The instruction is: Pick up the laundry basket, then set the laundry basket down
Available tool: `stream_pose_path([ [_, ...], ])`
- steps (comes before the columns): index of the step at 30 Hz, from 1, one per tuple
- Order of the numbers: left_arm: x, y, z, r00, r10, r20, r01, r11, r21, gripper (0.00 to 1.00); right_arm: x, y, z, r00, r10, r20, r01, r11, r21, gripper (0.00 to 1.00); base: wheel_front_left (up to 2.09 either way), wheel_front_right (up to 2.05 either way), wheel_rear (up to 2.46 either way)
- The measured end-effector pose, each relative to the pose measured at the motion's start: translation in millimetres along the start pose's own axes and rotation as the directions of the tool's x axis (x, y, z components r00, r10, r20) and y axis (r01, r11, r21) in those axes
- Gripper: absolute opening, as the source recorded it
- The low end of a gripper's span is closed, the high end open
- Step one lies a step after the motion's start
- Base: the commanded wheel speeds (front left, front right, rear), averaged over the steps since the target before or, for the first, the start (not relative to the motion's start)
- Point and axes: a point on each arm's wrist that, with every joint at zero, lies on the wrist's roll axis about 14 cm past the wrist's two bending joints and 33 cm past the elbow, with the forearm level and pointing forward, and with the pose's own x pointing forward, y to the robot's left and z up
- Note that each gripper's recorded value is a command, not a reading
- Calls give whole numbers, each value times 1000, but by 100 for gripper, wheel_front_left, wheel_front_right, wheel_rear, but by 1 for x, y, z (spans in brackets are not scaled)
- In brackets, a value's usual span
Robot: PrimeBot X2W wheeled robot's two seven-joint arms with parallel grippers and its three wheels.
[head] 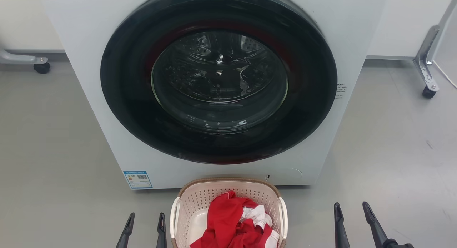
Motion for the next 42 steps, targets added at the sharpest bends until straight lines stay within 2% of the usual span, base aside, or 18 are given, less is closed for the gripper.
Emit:
stream_pose_path([
  [18, 2, 9, 8, 999, 31, 29, -32, 999, 32, 100, 4, 0, 9, 1000, -4, 29, 4, 1000, -10, 100, 0, 0, 0],
  [19, 2, 11, 9, 999, 36, 31, -37, 999, 33, 0, 4, 0, 9, 1000, -3, 30, 3, 1000, -13, 0, 0, 0, 0],
  [26, -2, 14, -11, 998, 46, -35, -45, 998, 33, 0, -2, -3, -15, 999, -13, -47, 12, 1000, -21, 0, 0, 0, 0],
  [31, -2, 18, -15, 997, 58, -57, -58, 998, -1, 0, -2, -9, -18, 997, -30, -65, 32, 999, 24, 0, 0, 0, 0],
  [42, 0, 28, -28, 987, 88, -133, -110, 979, -173, 0, -2, -26, -30, 987, -83, -139, 109, 975, 192, 0, 0, 0, 0],
])
